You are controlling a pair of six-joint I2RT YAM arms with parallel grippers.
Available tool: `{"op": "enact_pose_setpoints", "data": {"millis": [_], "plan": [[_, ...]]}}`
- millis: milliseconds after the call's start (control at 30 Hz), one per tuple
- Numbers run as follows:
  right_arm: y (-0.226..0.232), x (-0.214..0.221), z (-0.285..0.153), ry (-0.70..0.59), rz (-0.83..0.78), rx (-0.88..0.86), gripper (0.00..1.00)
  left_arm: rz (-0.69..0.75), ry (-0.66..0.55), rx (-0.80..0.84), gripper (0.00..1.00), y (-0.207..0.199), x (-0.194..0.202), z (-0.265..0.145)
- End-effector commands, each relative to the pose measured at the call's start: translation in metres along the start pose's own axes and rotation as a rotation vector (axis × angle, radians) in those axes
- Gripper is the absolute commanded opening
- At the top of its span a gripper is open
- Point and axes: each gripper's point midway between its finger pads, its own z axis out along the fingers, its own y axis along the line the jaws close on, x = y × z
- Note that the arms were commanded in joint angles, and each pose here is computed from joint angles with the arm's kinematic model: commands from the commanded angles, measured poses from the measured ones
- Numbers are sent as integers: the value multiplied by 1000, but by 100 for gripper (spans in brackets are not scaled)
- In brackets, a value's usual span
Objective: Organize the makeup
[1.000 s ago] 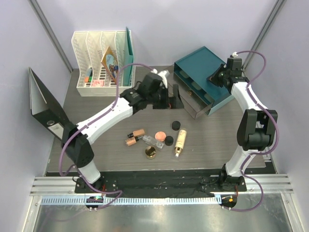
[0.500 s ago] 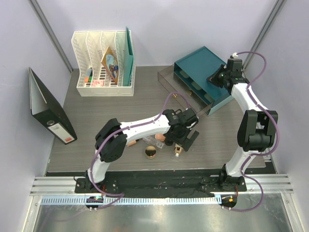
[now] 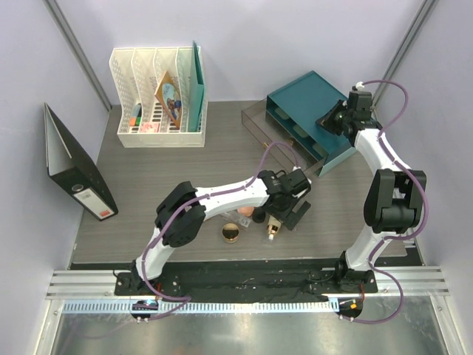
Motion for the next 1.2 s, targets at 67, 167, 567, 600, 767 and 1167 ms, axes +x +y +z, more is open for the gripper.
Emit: {"op": "enact_pose_setpoints", "data": {"millis": [67,167,567,600,767,1167], "plan": [[-31,49,-2,158,22,98,1,60,-50,12,97,-14,-18,9],[-31,49,-2,158,24,98,1,70,3,12,89,-14,-10,23],[-30,51,0,165,27,94,1,108,32,-4,0,-9,15,19],[-31,51,0,167,29,95,1,114,19,-4,0,-10,15,14],[-30,51,0,167,28,91,1,111,-143,9,0,-12,-10,-43],[-33,52,0,166,22,101,1,33,-514,27,0,1,-113,-162]]}}
